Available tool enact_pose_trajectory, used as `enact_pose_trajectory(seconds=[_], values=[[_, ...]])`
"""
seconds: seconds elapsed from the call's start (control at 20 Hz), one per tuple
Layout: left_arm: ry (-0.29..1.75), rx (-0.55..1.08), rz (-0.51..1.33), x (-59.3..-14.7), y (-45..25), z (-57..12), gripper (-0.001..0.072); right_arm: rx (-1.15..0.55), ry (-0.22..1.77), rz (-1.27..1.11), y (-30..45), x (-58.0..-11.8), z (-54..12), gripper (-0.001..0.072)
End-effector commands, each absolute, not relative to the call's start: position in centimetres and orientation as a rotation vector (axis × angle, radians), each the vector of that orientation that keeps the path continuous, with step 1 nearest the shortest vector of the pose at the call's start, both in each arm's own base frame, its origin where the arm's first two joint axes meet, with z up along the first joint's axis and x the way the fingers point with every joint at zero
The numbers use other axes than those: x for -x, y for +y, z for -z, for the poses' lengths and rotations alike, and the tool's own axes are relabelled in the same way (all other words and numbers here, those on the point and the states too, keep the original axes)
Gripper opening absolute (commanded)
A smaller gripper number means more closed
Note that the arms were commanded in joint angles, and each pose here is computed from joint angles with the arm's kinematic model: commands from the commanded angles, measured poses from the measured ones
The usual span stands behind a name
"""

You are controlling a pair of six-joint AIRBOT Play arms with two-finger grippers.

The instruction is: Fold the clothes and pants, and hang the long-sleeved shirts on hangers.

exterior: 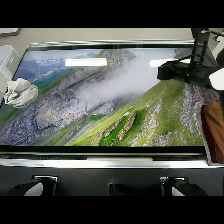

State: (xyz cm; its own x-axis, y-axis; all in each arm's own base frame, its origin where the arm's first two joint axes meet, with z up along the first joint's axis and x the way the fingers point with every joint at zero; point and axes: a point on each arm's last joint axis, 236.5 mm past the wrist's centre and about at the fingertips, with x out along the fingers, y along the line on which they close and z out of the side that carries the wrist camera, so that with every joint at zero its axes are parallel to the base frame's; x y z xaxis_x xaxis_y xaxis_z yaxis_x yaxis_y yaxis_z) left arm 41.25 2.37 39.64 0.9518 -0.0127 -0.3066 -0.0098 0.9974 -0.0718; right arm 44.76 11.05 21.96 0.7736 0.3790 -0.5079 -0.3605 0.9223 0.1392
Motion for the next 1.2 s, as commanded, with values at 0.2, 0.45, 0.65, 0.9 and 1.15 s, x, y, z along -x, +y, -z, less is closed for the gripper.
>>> enact_pose_trajectory(seconds=[0.2,0.45,0.65,0.9,1.15], values=[[0.314,0.072,0.001,-41.3,2.4,-39.6,0.0028,-0.036,0.558,-0.401,11.1,-44.8,-22.0,0.0034],[0.314,0.072,0.001,-41.3,2.4,-39.6,0.0028,-0.036,0.558,-0.401,11.0,-44.8,-22.0,0.0034],[0.315,0.072,0.001,-41.4,2.4,-39.5,0.0028,-0.036,0.558,-0.401,11.1,-44.8,-22.0,0.0034],[0.315,0.072,0.001,-41.4,2.4,-39.5,0.0028,-0.087,0.469,-0.389,11.2,-45.9,-24.0,0.0035],[0.315,0.073,0.002,-41.4,2.4,-39.5,0.0028,-0.102,0.429,-0.378,11.0,-46.4,-24.8,0.0035]])
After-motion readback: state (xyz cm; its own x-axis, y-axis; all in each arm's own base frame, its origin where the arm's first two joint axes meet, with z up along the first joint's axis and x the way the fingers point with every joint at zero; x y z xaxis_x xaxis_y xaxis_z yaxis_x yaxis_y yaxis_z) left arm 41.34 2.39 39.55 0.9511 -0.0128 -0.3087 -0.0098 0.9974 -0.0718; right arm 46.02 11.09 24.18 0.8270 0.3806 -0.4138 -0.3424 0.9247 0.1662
